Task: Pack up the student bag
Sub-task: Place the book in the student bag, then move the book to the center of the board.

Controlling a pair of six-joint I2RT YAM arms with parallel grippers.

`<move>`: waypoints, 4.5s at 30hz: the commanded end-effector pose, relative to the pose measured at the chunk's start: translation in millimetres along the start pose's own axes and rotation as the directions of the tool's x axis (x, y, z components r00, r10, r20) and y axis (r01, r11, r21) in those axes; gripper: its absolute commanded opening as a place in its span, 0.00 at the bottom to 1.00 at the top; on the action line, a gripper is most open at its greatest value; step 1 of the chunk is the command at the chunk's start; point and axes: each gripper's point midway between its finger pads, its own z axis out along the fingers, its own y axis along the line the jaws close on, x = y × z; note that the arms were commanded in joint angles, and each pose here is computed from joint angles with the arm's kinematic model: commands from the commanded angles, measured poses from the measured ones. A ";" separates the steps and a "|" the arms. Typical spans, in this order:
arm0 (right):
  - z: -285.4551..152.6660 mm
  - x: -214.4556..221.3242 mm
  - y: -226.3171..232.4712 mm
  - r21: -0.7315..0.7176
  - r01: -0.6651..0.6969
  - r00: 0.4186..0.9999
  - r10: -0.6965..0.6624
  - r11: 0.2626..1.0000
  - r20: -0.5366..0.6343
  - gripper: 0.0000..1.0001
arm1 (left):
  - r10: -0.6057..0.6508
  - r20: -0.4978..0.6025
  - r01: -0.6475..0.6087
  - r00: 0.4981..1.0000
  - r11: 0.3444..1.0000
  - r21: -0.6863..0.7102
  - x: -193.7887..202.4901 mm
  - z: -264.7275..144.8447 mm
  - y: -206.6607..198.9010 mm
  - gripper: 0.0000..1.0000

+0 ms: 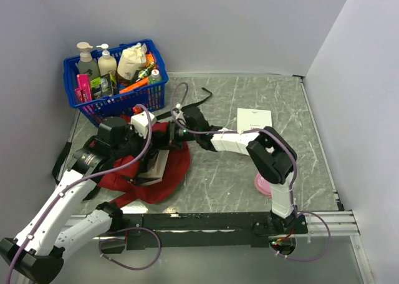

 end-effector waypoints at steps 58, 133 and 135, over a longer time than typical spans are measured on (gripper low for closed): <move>-36.0 40.4 -62.8 0.352 0.200 0.971 -0.233 0.914 0.054 0.04 | -0.042 0.148 0.034 0.988 0.998 0.051 -49.8 -0.3 -10.5 0.01; -424.8 -123.7 -213.8 0.736 -0.517 0.696 -0.286 0.438 0.659 0.65 | 0.027 0.080 -0.035 0.996 0.994 0.104 -10.5 17.7 -29.3 0.01; -426.9 -122.6 -225.7 0.709 -0.540 0.683 -0.257 0.453 0.684 0.64 | 0.026 0.088 -0.035 0.996 0.994 0.101 -11.0 15.7 -28.6 0.01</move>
